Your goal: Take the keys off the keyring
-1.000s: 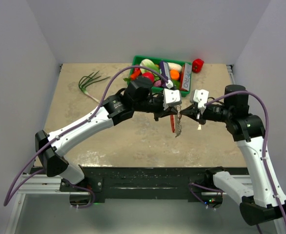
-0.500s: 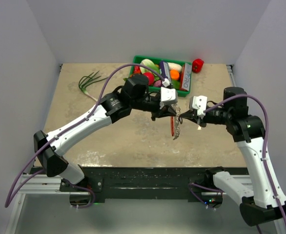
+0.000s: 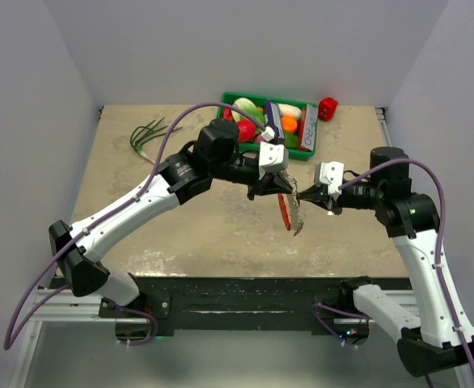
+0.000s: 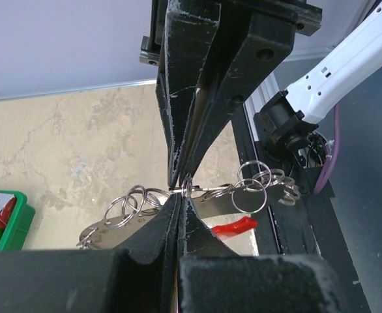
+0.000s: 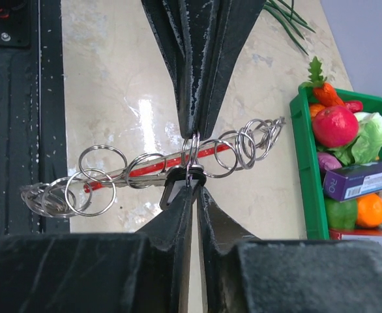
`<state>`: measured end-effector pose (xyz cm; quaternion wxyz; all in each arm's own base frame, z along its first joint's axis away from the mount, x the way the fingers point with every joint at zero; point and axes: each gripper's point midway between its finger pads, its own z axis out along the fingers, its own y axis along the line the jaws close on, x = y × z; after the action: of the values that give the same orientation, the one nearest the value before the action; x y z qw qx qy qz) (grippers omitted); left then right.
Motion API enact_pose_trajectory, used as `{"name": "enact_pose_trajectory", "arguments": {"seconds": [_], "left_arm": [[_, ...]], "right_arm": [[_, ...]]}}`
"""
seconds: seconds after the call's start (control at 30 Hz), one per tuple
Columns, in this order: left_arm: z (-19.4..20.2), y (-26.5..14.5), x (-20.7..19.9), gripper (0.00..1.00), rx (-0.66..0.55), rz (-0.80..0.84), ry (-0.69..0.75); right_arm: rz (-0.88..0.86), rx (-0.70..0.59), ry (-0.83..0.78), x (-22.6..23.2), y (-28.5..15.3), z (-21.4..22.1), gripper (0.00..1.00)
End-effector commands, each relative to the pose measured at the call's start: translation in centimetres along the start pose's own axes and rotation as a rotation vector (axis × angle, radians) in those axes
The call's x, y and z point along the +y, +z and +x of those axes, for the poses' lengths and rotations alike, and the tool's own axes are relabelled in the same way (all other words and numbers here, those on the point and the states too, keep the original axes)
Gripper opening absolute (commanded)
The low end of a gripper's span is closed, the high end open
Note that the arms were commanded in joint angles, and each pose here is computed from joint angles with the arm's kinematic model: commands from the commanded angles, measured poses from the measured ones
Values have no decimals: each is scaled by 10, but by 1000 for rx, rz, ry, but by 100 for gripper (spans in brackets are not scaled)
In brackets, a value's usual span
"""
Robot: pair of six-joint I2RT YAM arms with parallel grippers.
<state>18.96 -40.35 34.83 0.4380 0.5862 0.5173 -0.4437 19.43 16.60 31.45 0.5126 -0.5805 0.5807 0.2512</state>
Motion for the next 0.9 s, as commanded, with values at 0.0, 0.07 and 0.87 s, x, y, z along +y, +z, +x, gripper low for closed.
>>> {"name": "enact_pose_trajectory", "arguments": {"seconds": [0.0,0.07,0.87], "left_arm": [[-44,-14,0,0,-102,-19,71],[-42,-15,4,0,-97,-37,67],[-50,-20,-8,0,-144,46,34]], "right_arm": [[6,-33,-68,3,-10,-19,17],[3,-7,-65,6,-12,-15,27],[-105,-193,-78,32,-18,-60,48]]}}
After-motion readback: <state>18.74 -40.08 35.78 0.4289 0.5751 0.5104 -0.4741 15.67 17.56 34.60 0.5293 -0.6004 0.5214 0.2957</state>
